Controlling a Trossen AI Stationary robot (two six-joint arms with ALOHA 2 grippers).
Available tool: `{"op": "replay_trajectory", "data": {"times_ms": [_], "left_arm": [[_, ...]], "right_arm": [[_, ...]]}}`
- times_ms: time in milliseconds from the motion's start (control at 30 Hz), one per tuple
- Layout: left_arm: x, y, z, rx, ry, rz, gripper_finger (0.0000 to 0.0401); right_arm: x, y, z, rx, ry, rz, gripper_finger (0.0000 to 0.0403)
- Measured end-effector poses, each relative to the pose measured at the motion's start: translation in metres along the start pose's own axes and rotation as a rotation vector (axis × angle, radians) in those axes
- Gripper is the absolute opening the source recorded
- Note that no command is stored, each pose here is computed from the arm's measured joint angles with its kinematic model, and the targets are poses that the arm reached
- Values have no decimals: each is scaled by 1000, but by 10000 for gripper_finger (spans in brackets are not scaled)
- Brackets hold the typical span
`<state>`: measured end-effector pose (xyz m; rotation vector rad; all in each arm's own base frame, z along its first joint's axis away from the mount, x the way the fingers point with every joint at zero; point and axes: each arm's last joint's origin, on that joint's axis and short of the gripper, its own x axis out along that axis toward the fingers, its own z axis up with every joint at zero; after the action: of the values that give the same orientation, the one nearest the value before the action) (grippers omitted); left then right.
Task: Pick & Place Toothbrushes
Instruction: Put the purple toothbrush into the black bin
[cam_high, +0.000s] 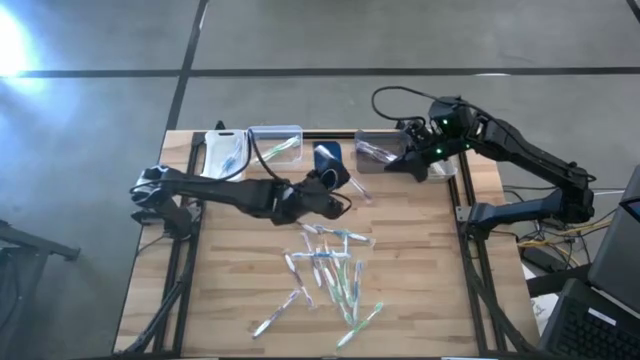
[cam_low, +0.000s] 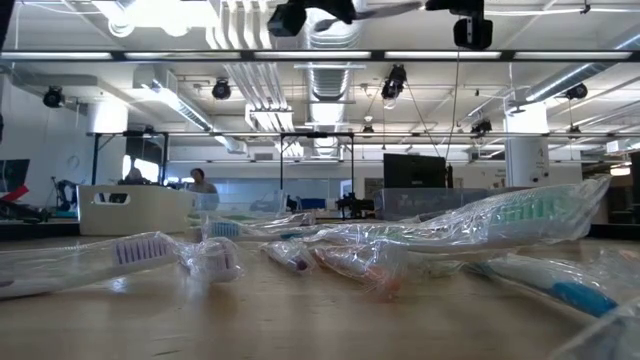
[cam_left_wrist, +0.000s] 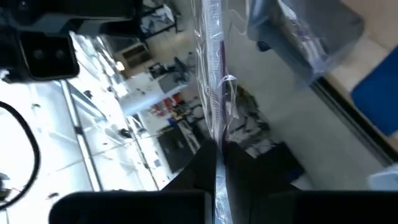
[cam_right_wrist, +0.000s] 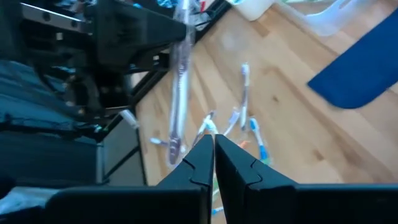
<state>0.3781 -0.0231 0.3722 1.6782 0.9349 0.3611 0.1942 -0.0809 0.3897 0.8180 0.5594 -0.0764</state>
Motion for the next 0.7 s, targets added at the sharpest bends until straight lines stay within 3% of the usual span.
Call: {"op": "replay_trajectory", "data": {"times_ms": [333, 700], "left_arm": [[11, 9, -1, 16, -22, 78, 16], [14, 10, -3, 18, -26, 86, 16]], "right_arm": [[3, 4, 3, 25, 35, 110, 102], [32, -6, 16, 53, 95, 151, 193]]}}
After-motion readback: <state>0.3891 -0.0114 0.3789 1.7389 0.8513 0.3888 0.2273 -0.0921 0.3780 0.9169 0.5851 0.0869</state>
